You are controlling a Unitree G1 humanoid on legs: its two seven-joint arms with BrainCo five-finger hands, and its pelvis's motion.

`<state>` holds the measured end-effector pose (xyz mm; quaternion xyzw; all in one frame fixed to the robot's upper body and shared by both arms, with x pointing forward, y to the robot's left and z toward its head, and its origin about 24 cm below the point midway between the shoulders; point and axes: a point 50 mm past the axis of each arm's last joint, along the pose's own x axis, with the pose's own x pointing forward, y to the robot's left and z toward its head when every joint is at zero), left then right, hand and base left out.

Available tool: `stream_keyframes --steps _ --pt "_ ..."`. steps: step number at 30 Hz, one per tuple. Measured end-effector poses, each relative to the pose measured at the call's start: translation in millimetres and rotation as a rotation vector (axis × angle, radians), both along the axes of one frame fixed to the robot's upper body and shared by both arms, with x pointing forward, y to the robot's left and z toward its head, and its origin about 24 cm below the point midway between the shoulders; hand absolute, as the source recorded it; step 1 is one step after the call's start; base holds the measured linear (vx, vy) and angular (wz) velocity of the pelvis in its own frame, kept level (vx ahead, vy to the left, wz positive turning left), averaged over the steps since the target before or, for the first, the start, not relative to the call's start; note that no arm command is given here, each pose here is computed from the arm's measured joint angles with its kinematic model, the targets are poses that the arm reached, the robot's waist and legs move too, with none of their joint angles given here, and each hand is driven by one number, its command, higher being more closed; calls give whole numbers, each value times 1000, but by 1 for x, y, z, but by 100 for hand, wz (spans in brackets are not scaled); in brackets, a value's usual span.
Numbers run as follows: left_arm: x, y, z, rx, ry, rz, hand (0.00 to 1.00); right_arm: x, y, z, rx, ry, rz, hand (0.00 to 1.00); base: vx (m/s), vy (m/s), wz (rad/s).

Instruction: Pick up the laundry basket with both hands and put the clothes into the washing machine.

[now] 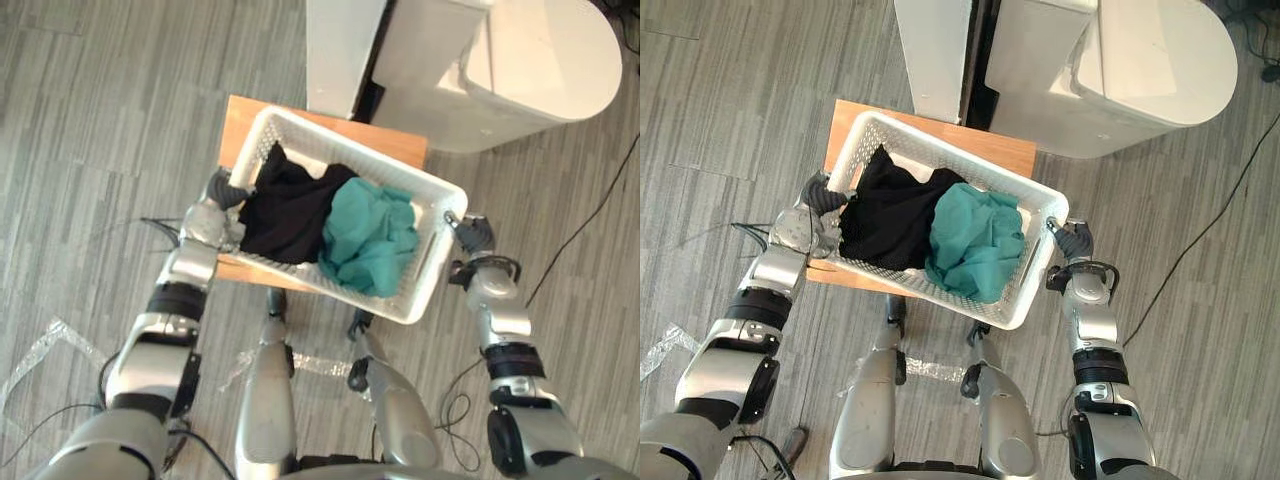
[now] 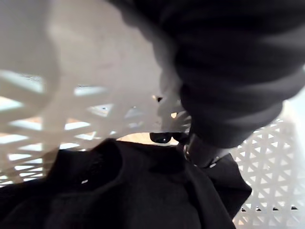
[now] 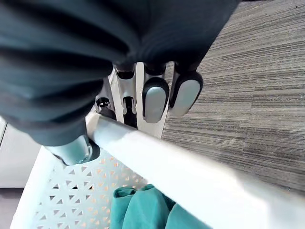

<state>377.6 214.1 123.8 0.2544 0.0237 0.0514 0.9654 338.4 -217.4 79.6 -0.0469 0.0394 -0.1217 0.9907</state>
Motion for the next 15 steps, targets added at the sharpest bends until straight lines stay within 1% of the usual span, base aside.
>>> stream_keyframes --steps 4,6,9,13,15 --pt "-16 2 -23 -138 23 3 100 1 0 2 -2 -5 -2 100 39 39 2" --pt "-30 2 -45 -227 71 2 100 0 -1 0 -2 1 -1 100 32 53 3" --pt "-51 0 -68 -318 120 -8 100 -4 -3 -7 -1 25 0 100 31 48 -1" --pt "-79 -5 -88 -447 152 -24 100 -16 -7 -17 -9 46 4 100 42 39 3" --pt "-87 -5 -91 -476 154 -28 100 -19 -8 -20 -10 56 5 100 63 37 1"
